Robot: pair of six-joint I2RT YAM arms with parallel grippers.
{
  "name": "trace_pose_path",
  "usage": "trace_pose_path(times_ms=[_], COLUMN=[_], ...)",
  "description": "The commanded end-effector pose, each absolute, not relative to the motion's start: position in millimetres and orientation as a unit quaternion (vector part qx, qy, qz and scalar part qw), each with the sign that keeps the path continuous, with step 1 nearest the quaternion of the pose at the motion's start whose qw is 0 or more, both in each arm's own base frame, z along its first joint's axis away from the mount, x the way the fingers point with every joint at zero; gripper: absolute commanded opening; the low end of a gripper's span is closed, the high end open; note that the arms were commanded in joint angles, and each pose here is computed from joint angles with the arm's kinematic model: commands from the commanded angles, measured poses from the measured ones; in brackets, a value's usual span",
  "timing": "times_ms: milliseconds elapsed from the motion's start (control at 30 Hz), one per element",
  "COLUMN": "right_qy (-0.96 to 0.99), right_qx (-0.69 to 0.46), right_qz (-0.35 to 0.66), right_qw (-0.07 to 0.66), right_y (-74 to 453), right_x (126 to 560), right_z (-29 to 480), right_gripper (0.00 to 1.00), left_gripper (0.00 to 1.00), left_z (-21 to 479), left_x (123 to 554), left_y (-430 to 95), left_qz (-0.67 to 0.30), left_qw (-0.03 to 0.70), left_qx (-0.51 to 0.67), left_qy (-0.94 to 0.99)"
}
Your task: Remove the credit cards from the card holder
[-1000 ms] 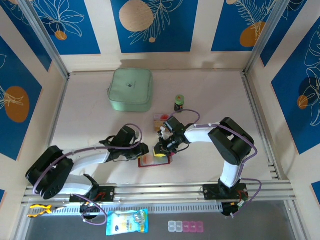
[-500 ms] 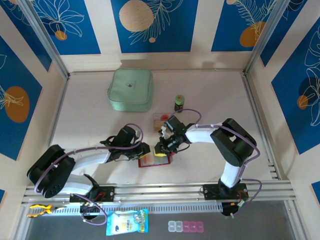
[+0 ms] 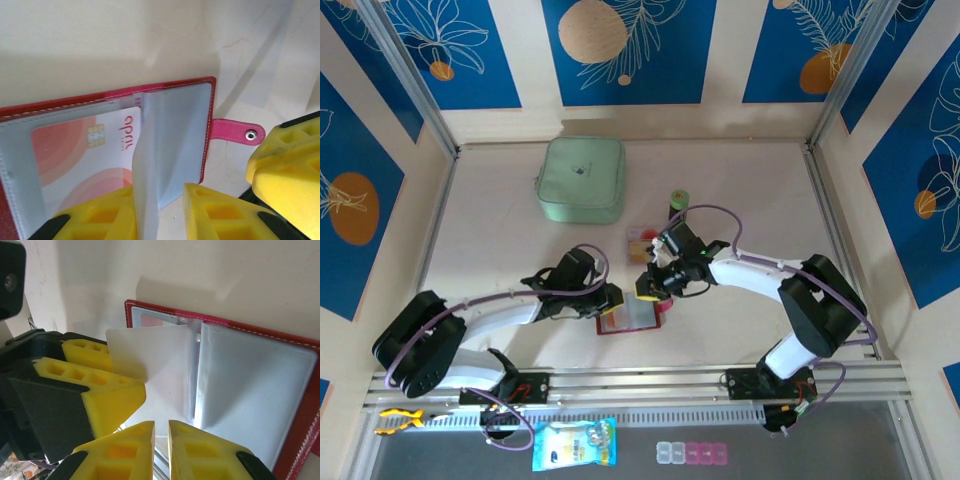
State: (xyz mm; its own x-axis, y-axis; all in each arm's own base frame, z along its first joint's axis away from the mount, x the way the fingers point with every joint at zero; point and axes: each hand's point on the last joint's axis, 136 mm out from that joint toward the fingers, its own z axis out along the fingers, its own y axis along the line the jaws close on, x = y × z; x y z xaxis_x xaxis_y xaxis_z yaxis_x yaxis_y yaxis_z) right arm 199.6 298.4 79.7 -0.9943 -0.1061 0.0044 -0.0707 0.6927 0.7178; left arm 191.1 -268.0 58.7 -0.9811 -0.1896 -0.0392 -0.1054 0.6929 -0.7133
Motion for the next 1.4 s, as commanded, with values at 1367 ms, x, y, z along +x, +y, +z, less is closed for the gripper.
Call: trace_pose_path(times_ms=[1367], right_qy=[-0.929], right_qx=[-0.016], right_qz=[-0.370], right_qw=[-0.006], right_y=[228.7], right_x=[179.2], right_z=[81.6], right_gripper=[0.18], left_gripper=[0.36], left_z=[53.1], left_x=[199.1], left_y=[-347.8], left_qz=[-0.388], left_qw=[0.023], left_qx=[-0.009], left_qy=[0.921])
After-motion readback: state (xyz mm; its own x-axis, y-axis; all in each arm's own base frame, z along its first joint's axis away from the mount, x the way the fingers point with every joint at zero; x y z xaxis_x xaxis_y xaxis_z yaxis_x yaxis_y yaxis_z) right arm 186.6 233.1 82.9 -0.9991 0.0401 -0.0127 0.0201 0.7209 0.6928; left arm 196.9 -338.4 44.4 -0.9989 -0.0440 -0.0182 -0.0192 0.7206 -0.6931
